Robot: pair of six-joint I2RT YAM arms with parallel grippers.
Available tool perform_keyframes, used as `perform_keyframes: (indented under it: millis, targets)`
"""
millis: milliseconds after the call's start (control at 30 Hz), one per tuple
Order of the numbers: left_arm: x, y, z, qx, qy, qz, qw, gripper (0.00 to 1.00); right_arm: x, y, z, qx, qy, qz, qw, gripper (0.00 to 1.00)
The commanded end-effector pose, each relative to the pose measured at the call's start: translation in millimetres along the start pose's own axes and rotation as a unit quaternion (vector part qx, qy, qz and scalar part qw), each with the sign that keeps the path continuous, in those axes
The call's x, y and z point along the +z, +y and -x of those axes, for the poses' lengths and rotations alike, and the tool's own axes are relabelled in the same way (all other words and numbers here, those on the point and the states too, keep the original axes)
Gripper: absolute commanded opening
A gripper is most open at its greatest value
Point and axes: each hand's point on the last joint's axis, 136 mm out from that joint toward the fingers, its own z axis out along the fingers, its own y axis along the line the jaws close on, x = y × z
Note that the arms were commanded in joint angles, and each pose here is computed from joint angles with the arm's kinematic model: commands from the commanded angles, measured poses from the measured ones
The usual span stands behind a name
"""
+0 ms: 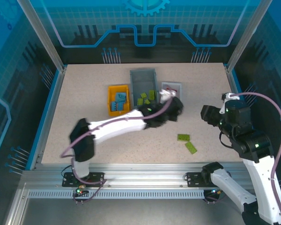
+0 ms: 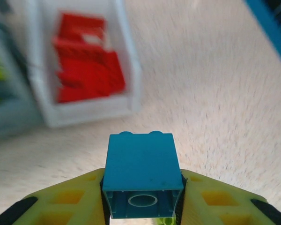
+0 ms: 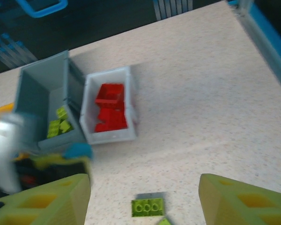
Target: Sort the legos into containers by color
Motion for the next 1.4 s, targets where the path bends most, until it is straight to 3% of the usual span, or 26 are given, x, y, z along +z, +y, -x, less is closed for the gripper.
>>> perform_keyframes:
  millis: [0,233,533,933,1133,1233,1367]
  targets:
    - [-16.9,82.6,15.1,-0.048,0.002,0.074,0.996,0.38,19.1,48.2,-10.8,-0.048,0.03,0.107,0.993,0.61]
    - [-18.1,216.0,17.2,-0.108,0.057,0.157,0.98,0.38,35.7,140.5,-57.1,-0.173,0.052,0.186,0.966,0.62]
    - [36.7,280.5,-13.6,-0.152,0.133,0.186,0.961,0.4,53.4,191.2,-106.0,-0.197,0.096,0.204,0.954,0.63]
    - [65.6,297.2,-30.2,-0.161,0.169,0.193,0.953,0.56,66.3,168.0,-123.6,-0.187,0.117,0.162,0.962,0.63]
    - [31.6,282.2,0.7,-0.167,0.119,0.169,0.964,0.61,75.3,135.5,-124.9,-0.154,0.126,0.108,0.974,0.64]
    - [4.7,265.9,20.4,-0.165,0.088,0.148,0.971,0.62,84.1,95.7,-127.6,-0.109,0.147,0.027,0.983,0.64]
    - [-32.5,212.9,36.7,-0.114,0.048,0.076,0.989,0.66,94.3,51.4,-143.9,-0.049,0.2,-0.04,0.978,0.63]
